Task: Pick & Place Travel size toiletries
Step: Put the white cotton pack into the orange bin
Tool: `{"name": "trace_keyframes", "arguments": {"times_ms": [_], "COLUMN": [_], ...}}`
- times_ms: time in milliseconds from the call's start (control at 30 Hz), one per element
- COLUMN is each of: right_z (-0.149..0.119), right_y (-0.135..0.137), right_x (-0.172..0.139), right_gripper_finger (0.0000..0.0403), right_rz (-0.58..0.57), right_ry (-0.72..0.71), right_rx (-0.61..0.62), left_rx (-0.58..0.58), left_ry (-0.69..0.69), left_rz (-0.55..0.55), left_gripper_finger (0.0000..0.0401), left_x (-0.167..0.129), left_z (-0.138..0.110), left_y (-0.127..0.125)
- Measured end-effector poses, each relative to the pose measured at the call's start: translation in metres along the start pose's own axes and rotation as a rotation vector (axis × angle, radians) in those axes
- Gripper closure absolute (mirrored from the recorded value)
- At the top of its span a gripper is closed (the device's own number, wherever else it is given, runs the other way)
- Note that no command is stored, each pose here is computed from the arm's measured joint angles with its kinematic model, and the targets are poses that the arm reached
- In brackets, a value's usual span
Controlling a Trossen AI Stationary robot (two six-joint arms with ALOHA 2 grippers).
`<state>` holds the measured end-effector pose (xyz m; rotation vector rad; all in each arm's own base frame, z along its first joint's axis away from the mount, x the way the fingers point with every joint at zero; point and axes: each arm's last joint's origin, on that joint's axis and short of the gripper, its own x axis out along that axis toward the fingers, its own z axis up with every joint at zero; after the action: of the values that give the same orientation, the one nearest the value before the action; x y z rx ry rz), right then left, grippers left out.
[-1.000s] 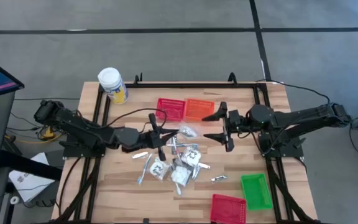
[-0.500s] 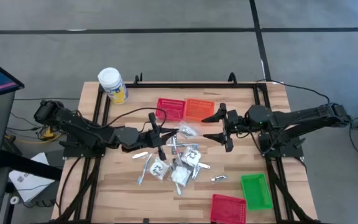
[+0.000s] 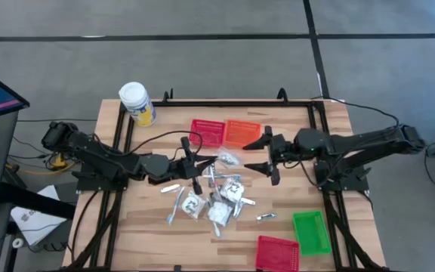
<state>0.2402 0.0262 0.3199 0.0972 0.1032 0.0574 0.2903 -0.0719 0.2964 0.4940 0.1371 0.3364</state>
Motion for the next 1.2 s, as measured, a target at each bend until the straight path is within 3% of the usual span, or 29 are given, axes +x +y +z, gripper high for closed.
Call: {"name": "trace_keyframes", "arguments": {"times_ms": [400,700,867,1200], "right_z": [0.001,0.004,0.003,0.0], "right_y": [-0.002,-0.002,-0.003,-0.014], "right_x": [0.022,0.02,0.021,0.021], "right_gripper_finger": [0.0124,0.0141,0.0197,0.0377], "right_rz": [-0.017,-0.018,-0.047,-0.092], "right_ry": [0.043,0.043,0.045,0.082], "right_rx": [-0.009,-0.009,-0.01,-0.014], "left_rx": [0.006,0.007,0.007,0.009], "left_ry": [0.017,0.019,0.019,0.023], "left_rz": [0.002,0.002,0.002,0.0], "left_gripper_finger": [0.0399,0.0399,0.0399,0.0399], "left_x": [0.002,0.002,0.002,0.002], "left_z": [-0.002,-0.003,-0.003,-0.003], "left_y": [0.001,0.001,0.001,0.001]}}
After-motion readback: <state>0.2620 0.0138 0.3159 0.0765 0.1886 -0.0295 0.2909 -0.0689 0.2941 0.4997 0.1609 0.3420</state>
